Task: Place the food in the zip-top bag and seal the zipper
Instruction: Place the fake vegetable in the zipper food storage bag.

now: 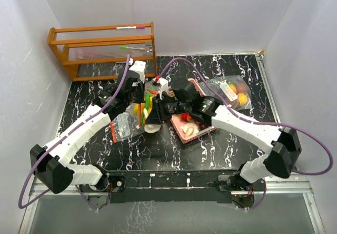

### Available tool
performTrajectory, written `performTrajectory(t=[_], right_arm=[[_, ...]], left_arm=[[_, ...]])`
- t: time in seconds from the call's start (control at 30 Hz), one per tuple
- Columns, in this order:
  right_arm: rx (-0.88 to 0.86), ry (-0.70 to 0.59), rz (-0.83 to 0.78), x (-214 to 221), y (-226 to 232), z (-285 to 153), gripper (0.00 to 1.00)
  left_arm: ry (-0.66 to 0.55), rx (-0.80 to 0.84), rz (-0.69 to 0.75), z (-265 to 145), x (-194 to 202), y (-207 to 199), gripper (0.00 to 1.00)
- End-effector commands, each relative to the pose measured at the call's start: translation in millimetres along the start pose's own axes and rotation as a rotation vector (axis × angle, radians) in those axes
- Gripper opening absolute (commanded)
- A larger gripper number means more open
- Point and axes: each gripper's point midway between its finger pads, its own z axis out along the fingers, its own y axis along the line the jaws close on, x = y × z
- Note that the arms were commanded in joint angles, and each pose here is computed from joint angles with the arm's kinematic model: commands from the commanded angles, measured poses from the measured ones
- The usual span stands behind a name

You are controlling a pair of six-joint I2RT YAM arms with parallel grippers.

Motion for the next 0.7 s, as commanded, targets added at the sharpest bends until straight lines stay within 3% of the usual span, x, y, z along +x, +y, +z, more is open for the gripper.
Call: performTrajectory(t=[0.0,0.43,0.67], right_arm=[[0.054,-0.064,0.036,-19,-15,17,0.13],[0.314,-0.362,0.07,-81,-62,17,0.13],[0.425,-0.436,0.081,-92,-87,20,0.15]], left_arm=[[-0.087,0.024,-0.022,-14,-23,-1,0.0],[-0.096,0.064,-0.052,-29,-16,-4,0.0],[-0.091,0.112,-0.069,-27,-15,-13,0.0]])
